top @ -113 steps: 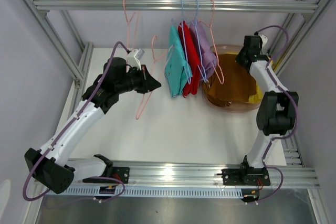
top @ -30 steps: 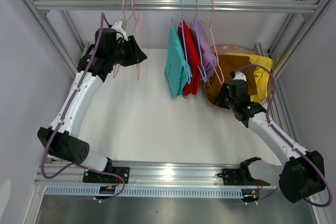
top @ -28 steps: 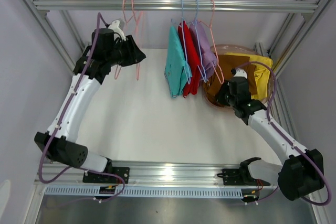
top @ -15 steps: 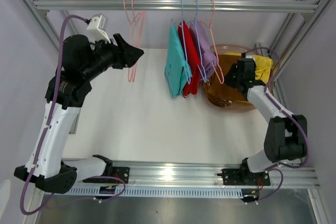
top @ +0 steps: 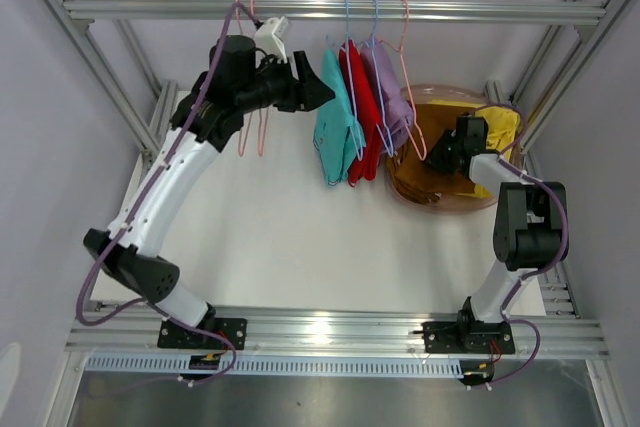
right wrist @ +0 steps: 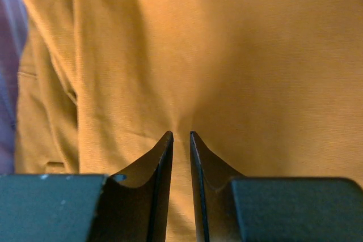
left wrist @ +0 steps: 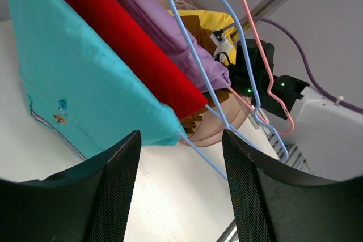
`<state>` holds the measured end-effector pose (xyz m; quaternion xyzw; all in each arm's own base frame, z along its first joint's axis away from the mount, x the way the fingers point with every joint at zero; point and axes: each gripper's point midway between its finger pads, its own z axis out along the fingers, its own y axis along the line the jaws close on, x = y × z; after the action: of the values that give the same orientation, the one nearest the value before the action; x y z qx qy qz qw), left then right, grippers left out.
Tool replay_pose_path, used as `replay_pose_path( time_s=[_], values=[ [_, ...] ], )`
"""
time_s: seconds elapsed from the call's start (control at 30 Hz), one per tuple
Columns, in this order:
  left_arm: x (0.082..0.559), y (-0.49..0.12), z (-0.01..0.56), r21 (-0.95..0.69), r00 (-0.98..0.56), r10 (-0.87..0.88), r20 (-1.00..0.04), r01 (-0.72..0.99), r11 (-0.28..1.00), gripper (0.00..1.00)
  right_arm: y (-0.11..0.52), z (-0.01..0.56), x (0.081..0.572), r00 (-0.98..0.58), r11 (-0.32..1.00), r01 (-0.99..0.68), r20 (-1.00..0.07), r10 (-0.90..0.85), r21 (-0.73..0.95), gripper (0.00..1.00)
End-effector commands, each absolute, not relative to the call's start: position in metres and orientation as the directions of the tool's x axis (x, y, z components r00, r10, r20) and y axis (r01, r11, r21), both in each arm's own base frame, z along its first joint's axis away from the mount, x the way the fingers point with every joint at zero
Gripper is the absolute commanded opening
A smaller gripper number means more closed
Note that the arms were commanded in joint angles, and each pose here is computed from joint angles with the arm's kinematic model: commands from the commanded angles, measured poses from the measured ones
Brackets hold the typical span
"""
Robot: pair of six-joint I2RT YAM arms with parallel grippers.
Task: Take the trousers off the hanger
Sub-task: Pick up the hanger from the clothesline.
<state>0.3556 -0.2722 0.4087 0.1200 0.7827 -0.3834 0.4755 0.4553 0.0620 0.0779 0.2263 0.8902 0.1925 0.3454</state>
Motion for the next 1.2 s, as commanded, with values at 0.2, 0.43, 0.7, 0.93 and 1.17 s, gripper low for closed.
replay_pose_path(
  time_s=[0.2, 0.43, 0.7, 0.93, 1.17],
  values=[
    [0.377, -0.324, 0.429, -0.521, -0.501, -0.198, -0.842, 0.662, 0.539, 0.67, 0.071, 0.127, 0.467, -0.613, 0.808, 0.157, -0.586, 0.531, 0.568, 0.23],
    [0.393, -0.349, 0.417, -0.531, -0.519, -0.182, -0.835, 0.676, 0.511, 0.72, 0.080, 0.141, 0.463, -0.622, 0.793, 0.098, -0.585, 0.521, 0.601, 0.23],
    [0.408, -0.370, 0.410, -0.537, -0.531, -0.172, -0.830, 0.678, 0.502, 0.67, 0.070, 0.148, 0.459, -0.609, 0.790, 0.103, -0.590, 0.530, 0.604, 0.22],
    [0.404, -0.379, 0.422, -0.552, -0.522, -0.199, -0.829, 0.714, 0.430, 0.30, 0.070, 0.146, 0.456, -0.616, 0.785, 0.101, -0.581, 0.531, 0.611, 0.23],
    [0.394, -0.374, 0.429, -0.538, -0.492, -0.221, -0.842, 0.739, 0.405, 0.01, 0.063, 0.153, 0.460, -0.587, 0.787, 0.104, -0.601, 0.542, 0.608, 0.22]
  ],
)
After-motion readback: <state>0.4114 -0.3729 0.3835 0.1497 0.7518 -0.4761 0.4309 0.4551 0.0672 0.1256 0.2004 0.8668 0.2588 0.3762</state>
